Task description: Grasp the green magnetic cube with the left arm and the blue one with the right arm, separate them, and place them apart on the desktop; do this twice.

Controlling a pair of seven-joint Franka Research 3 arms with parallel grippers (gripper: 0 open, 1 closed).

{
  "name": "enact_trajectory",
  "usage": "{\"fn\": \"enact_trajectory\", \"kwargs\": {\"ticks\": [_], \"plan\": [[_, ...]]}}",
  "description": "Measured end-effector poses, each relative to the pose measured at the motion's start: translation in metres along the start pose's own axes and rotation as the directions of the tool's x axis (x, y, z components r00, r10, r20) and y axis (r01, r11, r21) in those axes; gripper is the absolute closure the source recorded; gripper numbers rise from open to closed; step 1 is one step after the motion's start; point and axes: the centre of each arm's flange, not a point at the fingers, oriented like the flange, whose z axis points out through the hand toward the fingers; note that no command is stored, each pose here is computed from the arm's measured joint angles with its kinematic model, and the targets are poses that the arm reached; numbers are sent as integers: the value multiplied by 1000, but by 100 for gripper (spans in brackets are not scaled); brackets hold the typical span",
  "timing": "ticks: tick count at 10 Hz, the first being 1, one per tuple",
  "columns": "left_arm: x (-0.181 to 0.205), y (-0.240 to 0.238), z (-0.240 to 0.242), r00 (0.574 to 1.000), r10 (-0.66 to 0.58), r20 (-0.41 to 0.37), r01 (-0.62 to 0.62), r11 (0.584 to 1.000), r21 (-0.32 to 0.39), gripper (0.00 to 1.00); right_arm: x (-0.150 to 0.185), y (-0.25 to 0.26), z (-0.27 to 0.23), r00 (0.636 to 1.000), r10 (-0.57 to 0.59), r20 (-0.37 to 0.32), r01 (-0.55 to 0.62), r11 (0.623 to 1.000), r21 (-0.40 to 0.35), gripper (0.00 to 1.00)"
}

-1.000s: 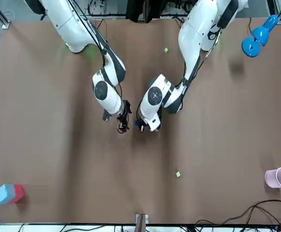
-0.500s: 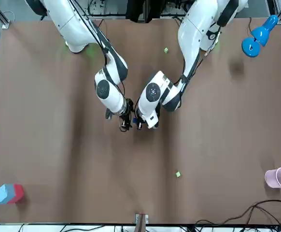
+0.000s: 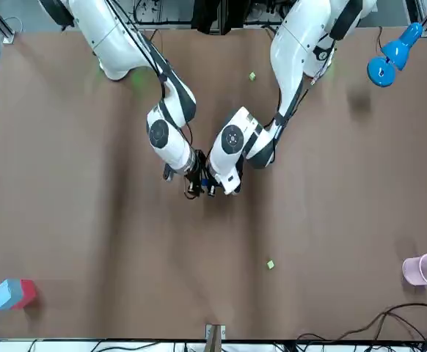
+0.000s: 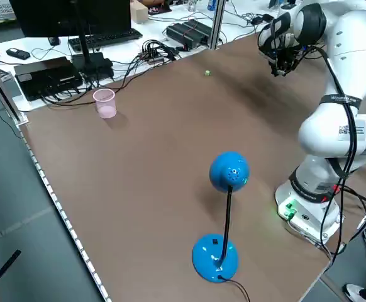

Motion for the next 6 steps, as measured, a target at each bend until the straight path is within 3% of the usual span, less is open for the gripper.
{"fn": "enact_trajectory", "kwargs": {"ticks": [2, 3, 4, 6], "plan": [[0, 0, 0, 1000, 0, -2, 0, 1000, 3, 76, 0, 0, 0, 1000, 0, 0, 0, 1000, 0, 65], [0, -1, 1, 1000, 0, -4, 0, 1000, 7, 76, 0, 0, 0, 1000, 0, 1, 0, 1000, 2, 73], [0, -1, 1, 1000, 0, -4, 0, 1000, 9, 76, 0, -1, 0, 1000, 0, 1, 0, 1000, 3, 77], [0, -1, 0, 1000, 0, -4, 0, 1000, 8, 76, 0, -1, -1, 1000, 0, 2, 0, 1000, 3, 77]]}}
